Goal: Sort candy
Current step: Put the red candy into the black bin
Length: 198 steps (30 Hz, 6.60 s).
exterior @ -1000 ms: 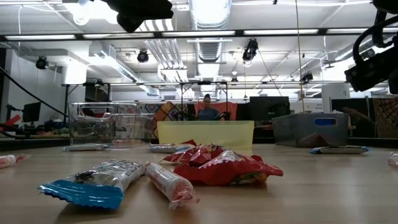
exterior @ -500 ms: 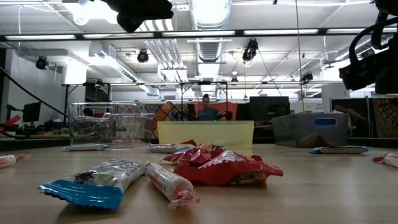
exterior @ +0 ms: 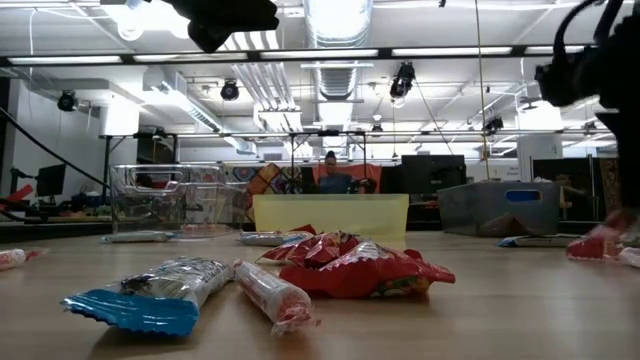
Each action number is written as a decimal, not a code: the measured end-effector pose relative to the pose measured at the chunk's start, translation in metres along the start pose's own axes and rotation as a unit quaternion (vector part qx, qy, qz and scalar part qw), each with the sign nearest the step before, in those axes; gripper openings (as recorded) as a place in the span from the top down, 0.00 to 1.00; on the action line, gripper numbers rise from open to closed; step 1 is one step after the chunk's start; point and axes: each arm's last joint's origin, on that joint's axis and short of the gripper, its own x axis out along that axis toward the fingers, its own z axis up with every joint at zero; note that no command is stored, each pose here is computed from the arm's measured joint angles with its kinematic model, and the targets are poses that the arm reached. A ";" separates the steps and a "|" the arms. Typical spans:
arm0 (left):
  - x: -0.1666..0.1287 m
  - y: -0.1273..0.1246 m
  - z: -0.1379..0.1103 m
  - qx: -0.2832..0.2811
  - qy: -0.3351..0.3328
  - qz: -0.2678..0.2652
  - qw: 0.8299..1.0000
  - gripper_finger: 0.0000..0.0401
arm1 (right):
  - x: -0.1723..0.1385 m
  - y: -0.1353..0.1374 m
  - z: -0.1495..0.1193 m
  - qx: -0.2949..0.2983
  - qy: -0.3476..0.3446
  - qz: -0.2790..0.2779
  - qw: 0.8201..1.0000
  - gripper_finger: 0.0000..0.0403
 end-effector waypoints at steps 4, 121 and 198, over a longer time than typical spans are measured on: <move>0.000 0.000 0.000 0.000 -0.001 0.006 1.000 0.81 | -0.010 -0.003 0.003 0.005 -0.026 0.021 0.999 0.98; 0.260 -0.042 -0.095 0.110 0.028 -0.064 0.992 1.00 | 0.024 -0.048 -0.030 0.122 -0.026 0.274 0.954 0.76; 0.231 -0.015 -0.068 0.081 0.106 -0.054 0.990 1.00 | 0.031 -0.035 0.010 0.109 -0.157 0.333 0.923 0.97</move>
